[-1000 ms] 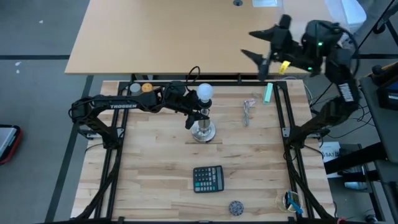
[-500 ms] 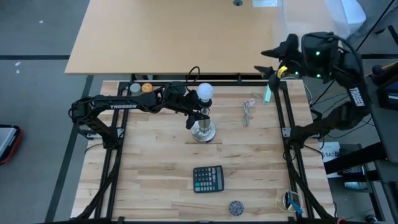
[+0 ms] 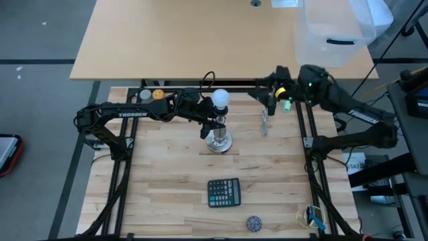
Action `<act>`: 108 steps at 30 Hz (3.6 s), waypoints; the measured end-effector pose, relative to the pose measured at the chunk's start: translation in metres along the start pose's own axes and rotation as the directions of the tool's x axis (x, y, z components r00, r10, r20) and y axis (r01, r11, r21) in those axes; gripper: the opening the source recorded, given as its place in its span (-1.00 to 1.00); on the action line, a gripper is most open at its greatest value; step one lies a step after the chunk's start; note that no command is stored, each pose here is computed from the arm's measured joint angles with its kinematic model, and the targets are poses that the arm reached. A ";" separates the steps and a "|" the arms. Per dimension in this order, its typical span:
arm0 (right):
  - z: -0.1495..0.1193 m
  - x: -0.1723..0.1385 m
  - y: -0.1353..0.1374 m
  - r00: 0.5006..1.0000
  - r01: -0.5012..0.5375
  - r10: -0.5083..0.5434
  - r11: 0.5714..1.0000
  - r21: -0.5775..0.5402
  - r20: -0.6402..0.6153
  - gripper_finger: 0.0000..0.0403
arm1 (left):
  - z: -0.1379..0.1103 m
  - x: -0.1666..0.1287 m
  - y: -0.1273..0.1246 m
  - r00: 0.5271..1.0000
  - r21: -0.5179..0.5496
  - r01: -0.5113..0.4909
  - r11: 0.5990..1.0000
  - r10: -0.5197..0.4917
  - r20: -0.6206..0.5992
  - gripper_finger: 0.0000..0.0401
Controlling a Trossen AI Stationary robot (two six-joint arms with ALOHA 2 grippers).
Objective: Screw lightbulb
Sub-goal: Remove the light bulb from the lamp
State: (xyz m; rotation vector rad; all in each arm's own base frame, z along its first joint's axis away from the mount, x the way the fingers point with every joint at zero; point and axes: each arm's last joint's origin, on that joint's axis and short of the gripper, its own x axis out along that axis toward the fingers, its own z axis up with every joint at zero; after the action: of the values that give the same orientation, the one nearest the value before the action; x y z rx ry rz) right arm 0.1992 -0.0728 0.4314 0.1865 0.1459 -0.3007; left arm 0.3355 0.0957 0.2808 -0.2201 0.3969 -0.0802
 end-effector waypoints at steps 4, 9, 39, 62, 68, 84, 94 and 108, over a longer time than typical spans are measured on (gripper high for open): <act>-0.016 0.013 0.007 0.991 -0.104 0.097 0.992 0.069 0.095 0.31 | 0.000 0.000 0.000 1.000 -0.004 -0.004 1.000 0.004 0.000 -0.13; -0.030 0.036 0.022 0.985 -0.163 0.161 0.986 0.033 0.055 0.31 | 0.000 0.000 0.000 1.000 -0.014 -0.005 1.000 0.005 0.000 -0.13; -0.027 0.073 0.039 0.966 -0.193 0.185 0.981 0.027 0.180 0.98 | 0.000 0.000 0.001 1.000 -0.028 -0.013 1.000 0.013 -0.001 -0.13; -0.016 0.106 0.046 0.973 -0.177 0.182 0.983 -0.048 0.139 0.39 | 0.000 0.000 0.001 1.000 -0.031 -0.021 0.999 0.021 -0.001 -0.13; -0.017 0.105 0.046 0.975 -0.178 0.189 0.979 -0.098 0.118 0.34 | 0.000 0.000 0.001 1.000 -0.029 -0.021 0.999 0.021 -0.001 -0.13; -0.010 0.101 -0.008 0.858 -0.490 0.513 0.833 -0.256 0.030 0.35 | 0.001 0.002 -0.002 1.000 -0.030 -0.010 1.000 0.010 0.010 -0.13; -0.011 0.108 -0.032 0.749 -0.628 0.662 0.718 -0.299 0.018 0.39 | 0.001 0.002 -0.004 1.000 -0.078 0.002 0.997 -0.001 0.010 -0.13; -0.019 0.136 -0.035 0.590 -0.769 0.806 0.579 -0.269 0.048 0.41 | -0.001 0.004 -0.013 0.999 -0.089 0.034 0.995 -0.035 -0.009 -0.13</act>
State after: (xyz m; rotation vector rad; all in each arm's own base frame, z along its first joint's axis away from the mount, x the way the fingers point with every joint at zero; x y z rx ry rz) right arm 0.3152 -0.1398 0.3846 -0.0135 -0.0847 0.6203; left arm 0.3386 0.0826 0.2809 -0.3147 0.4077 -0.0976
